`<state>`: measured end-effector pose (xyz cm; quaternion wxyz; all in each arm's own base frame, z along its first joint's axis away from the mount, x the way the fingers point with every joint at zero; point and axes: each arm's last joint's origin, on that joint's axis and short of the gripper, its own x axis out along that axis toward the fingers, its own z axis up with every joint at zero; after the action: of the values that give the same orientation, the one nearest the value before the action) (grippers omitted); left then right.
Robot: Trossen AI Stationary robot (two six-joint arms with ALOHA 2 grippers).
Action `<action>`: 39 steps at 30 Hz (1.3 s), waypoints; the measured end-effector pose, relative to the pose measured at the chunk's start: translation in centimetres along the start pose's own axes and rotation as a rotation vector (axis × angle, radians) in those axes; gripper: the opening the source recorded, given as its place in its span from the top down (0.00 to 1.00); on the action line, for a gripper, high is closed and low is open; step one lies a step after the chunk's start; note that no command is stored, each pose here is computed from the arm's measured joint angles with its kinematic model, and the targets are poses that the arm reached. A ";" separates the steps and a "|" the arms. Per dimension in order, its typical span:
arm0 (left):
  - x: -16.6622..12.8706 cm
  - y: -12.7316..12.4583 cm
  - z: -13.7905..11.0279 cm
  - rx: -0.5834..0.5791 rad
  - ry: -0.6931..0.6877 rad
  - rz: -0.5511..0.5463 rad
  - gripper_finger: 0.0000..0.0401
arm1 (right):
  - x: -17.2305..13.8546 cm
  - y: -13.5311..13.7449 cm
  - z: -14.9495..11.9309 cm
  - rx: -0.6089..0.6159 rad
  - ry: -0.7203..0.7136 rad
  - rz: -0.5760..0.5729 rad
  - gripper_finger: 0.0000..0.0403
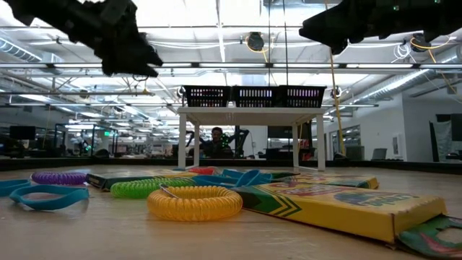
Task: Pick & Place Office Desk Supplies
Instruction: Put the blue rubber band into the right black bin on the shelf
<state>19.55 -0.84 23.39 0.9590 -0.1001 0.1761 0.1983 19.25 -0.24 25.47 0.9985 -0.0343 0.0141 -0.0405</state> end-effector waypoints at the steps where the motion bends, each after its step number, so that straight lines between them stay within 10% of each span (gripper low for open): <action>1: 0.1 0.0 -0.3 -0.005 0.015 -0.016 0.41 | 0.0 0.0 -0.1 -0.001 0.007 0.000 0.65; 22: -1.9 1.4 -5.6 -0.083 -0.019 -0.104 0.41 | 0.0 0.0 -0.4 0.000 0.046 0.002 0.65; 39: -3.3 0.9 -5.3 -0.062 -0.077 -0.199 0.41 | 0.0 -0.1 -0.5 -0.005 0.056 -0.051 0.65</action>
<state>14.71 -2.53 19.64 0.9765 -0.1387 0.1221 0.1112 19.22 -0.40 24.96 0.9963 -0.0362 0.0411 -0.0666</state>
